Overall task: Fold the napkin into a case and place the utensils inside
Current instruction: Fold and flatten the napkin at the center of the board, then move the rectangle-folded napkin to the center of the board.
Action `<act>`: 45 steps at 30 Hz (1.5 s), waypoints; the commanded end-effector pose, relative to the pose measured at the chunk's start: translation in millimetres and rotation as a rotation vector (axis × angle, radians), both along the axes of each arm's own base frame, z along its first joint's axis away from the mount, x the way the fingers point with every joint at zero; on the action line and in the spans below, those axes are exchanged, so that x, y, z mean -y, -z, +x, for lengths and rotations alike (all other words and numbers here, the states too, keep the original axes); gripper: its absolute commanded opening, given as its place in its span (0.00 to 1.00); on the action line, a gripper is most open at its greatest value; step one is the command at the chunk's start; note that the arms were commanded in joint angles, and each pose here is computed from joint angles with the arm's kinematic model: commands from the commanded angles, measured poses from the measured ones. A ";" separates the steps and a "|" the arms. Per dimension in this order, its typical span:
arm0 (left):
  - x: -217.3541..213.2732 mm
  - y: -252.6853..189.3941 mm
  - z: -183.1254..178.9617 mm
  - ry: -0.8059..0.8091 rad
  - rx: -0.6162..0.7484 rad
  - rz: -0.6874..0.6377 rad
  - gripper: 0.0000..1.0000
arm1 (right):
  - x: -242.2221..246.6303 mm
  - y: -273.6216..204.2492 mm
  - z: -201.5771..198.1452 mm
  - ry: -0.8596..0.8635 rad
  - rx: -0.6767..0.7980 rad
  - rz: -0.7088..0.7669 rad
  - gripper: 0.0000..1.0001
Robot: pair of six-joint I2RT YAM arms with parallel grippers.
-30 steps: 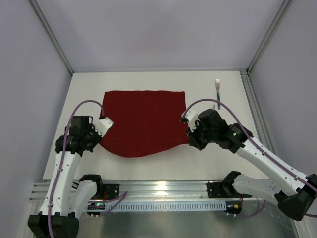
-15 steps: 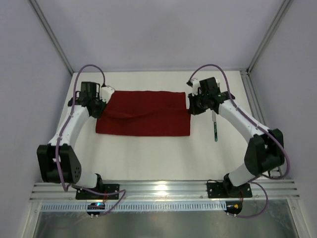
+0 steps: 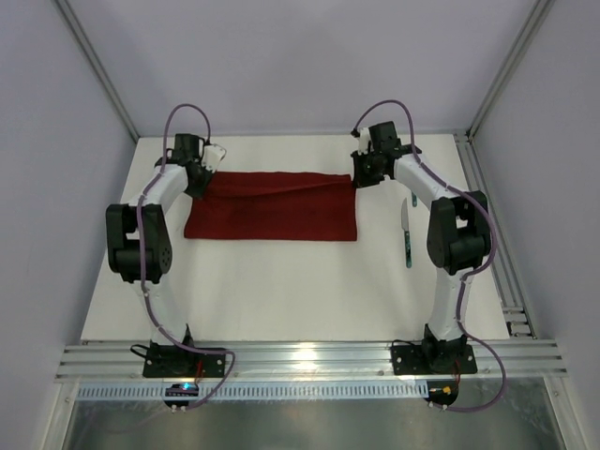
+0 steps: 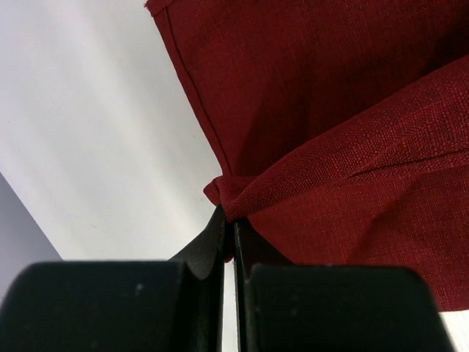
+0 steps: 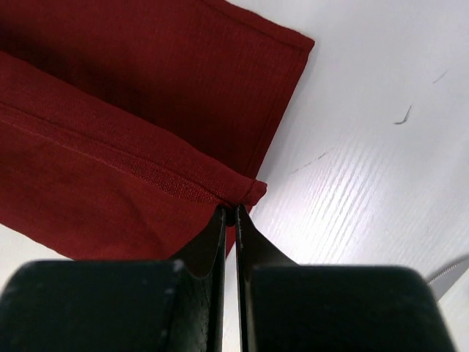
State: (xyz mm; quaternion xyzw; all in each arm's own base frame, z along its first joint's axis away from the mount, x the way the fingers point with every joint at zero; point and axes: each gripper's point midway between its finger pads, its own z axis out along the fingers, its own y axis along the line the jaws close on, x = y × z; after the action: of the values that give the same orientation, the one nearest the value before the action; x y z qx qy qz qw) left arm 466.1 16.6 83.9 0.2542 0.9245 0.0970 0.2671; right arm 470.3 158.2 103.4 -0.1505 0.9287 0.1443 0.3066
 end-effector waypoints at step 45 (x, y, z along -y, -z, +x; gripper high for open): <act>-29.4 -1.1 -57.0 -0.263 -0.030 -0.152 0.77 | 14.3 21.0 -60.4 0.281 -0.136 0.189 0.41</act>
State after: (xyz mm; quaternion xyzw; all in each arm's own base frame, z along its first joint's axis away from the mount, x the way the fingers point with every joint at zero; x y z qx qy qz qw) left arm 429.2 41.8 107.7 0.1323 0.9440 0.0963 0.2864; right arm 429.8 140.5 96.8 0.0089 0.9382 0.1843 0.2929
